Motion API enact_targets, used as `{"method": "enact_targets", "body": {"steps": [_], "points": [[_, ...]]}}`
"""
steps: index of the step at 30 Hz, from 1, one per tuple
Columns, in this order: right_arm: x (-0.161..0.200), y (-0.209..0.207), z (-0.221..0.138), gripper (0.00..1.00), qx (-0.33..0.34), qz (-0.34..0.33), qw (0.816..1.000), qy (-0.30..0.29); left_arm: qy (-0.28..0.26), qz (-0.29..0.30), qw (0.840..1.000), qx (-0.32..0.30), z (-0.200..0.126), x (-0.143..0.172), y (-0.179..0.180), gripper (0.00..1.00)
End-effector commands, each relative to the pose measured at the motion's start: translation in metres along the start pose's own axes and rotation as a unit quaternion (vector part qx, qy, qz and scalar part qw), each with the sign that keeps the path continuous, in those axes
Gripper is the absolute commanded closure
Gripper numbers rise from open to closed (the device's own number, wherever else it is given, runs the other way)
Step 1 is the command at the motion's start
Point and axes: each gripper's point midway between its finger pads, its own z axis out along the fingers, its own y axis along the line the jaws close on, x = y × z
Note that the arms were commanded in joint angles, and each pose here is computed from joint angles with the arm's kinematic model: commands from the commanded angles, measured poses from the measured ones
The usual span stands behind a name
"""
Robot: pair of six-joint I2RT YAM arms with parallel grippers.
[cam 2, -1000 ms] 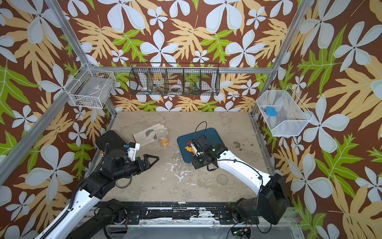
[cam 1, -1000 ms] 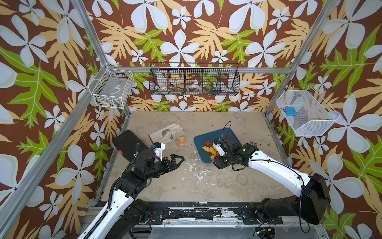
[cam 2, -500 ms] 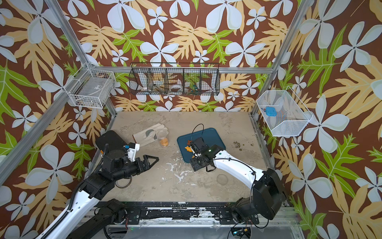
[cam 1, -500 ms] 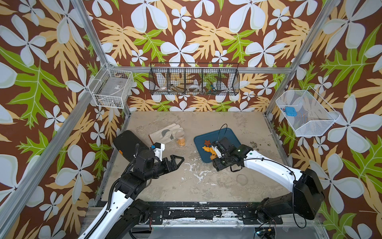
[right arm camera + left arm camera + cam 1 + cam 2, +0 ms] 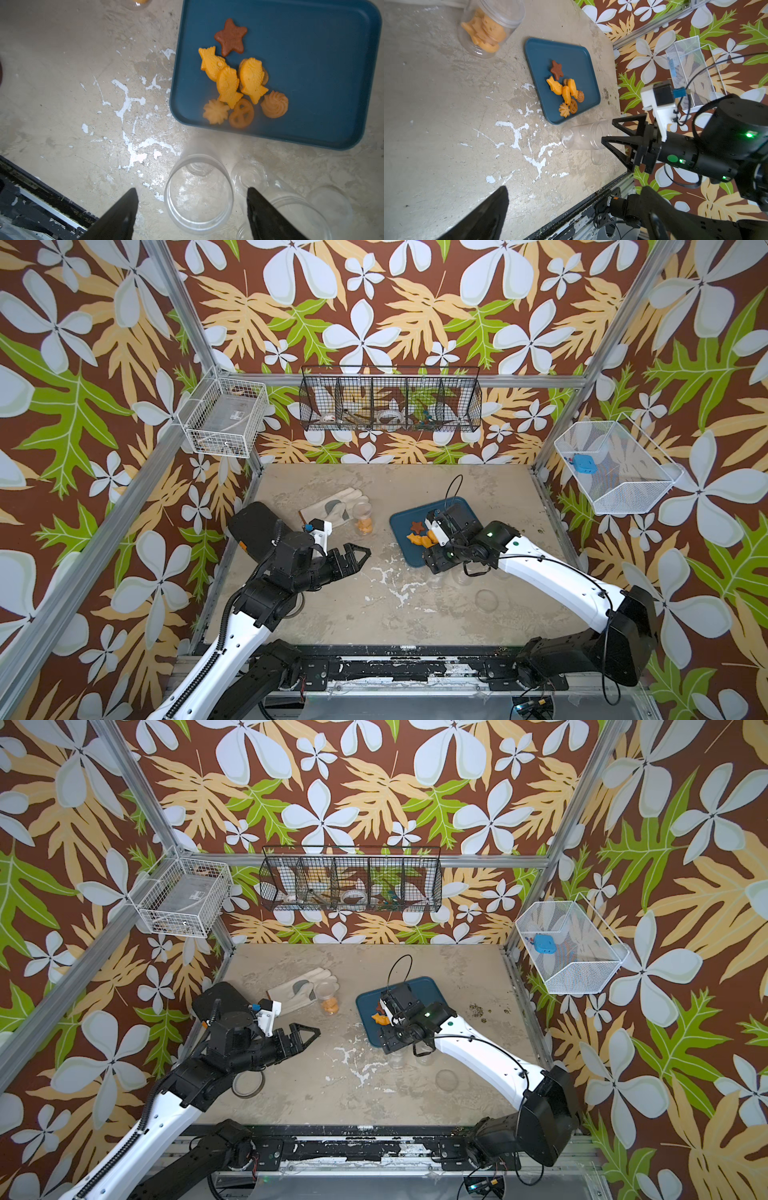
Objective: Pour the cookies out of the jar
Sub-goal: Place the jar at the center of the board, then pick up the jar from the center of the board.
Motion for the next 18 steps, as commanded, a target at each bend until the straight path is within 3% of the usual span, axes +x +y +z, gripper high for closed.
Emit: {"method": "enact_targets", "body": {"steps": [1,8,18], "points": [[-0.010,0.002,-0.017,0.17,-0.004,0.008,1.000,-0.015,-0.011,0.014,0.999,-0.043,0.000,-0.011,0.010,0.00],[-0.045,0.021,-0.053,0.15,-0.058,0.031,0.995,-0.071,-0.026,0.043,0.995,-0.087,0.006,-0.043,0.009,0.00],[-0.067,0.049,-0.063,0.14,-0.144,0.063,0.984,-0.082,-0.001,0.133,0.967,-0.216,0.068,-0.098,0.040,0.00]]}}
